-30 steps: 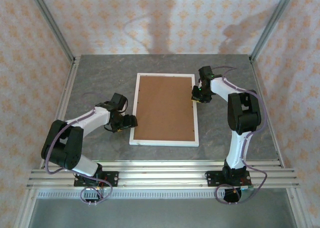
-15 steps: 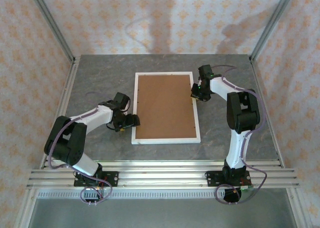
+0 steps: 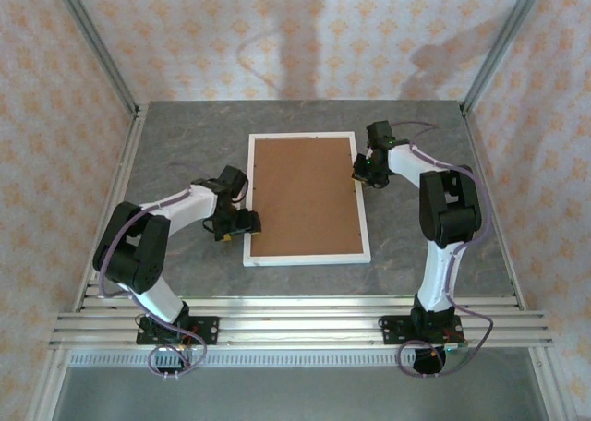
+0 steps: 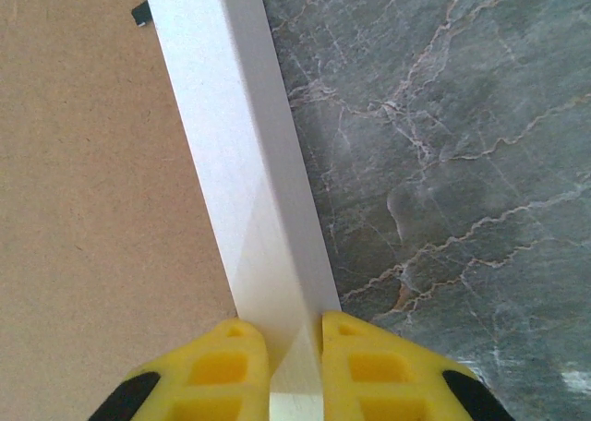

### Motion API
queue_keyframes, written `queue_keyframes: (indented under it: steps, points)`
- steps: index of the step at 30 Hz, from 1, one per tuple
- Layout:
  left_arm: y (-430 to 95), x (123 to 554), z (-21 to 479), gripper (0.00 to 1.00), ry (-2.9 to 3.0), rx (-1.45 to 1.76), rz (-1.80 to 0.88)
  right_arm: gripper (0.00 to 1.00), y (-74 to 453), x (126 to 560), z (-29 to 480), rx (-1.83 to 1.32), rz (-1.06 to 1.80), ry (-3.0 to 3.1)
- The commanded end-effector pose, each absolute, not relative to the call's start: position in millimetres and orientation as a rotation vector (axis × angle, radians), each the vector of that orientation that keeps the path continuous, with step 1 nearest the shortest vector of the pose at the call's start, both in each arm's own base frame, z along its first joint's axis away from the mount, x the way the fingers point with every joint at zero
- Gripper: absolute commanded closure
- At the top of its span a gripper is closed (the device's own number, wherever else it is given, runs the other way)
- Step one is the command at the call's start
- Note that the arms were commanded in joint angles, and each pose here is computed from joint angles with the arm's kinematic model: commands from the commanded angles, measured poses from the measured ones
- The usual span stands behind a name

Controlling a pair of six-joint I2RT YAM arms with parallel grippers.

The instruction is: Put the photo into the frame

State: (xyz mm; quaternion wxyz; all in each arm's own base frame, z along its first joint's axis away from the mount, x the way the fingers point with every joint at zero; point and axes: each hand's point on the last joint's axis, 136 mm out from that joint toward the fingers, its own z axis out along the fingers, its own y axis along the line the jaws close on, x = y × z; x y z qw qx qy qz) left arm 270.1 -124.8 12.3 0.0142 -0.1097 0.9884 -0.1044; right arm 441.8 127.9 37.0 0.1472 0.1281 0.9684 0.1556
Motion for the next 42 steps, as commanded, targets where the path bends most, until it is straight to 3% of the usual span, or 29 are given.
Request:
queue_keyframes:
  steps: [1,7,14,17,19,24,35,42]
  points:
    - [-126,246,-36,0.25,3.204,-0.242,-0.219,0.86,129,395,-22,0.440,0.337,2.994]
    - [-127,286,23,0.23,3.078,-0.140,-0.166,0.82,127,405,3,0.417,0.364,2.943]
    - [-102,328,114,0.10,2.809,-0.119,-0.028,0.56,117,418,64,0.316,0.339,2.844]
    - [-93,341,138,0.01,2.695,-0.184,-0.068,0.49,116,412,88,0.265,0.328,2.816]
    - [-89,347,146,0.00,2.637,-0.215,-0.109,0.47,118,401,98,0.208,0.307,2.822]
    - [-88,361,151,0.00,2.496,-0.346,-0.251,0.44,145,360,107,0.010,0.297,2.844]
    - [-94,361,110,0.00,2.471,-0.513,-0.513,0.40,226,241,98,-0.655,0.346,2.815]
    - [-86,355,100,0.00,2.418,-0.636,-0.607,0.39,252,209,76,-0.943,0.152,2.697]
